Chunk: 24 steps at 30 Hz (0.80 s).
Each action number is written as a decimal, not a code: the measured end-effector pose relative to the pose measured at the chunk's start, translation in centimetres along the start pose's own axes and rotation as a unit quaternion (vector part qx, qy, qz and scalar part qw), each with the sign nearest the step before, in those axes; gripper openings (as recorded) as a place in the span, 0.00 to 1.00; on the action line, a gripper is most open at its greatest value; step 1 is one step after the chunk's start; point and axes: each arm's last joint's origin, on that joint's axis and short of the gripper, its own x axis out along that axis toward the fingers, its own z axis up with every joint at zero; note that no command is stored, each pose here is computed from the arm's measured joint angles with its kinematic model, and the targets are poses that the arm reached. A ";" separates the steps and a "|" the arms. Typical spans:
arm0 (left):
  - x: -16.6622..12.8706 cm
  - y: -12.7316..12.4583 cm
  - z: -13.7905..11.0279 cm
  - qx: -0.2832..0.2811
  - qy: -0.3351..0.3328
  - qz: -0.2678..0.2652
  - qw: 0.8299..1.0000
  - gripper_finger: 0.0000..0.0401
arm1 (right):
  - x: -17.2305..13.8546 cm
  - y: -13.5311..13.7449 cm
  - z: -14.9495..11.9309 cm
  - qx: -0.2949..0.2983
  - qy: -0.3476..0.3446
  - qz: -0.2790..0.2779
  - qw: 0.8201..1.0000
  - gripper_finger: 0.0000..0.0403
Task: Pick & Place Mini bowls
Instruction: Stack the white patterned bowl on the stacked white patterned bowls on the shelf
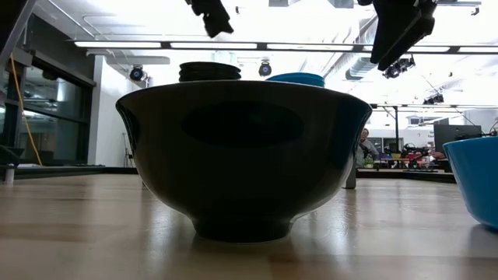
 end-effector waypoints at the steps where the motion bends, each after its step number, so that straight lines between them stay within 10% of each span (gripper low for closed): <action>1: 0.2 -0.3 0.1 0.020 -0.006 -0.011 1.000 0.39 | 0.0 0.0 0.0 0.001 0.000 0.000 1.000 0.66; 14: 4.8 -3.5 1.0 0.132 -0.031 -0.032 0.990 0.22 | 0.0 -0.6 -0.6 0.023 0.026 -0.030 0.999 0.66; 24: 5.2 -3.7 -3.8 0.090 -0.093 0.036 0.991 0.17 | -0.1 -0.7 -0.6 0.032 0.030 -0.033 0.998 0.66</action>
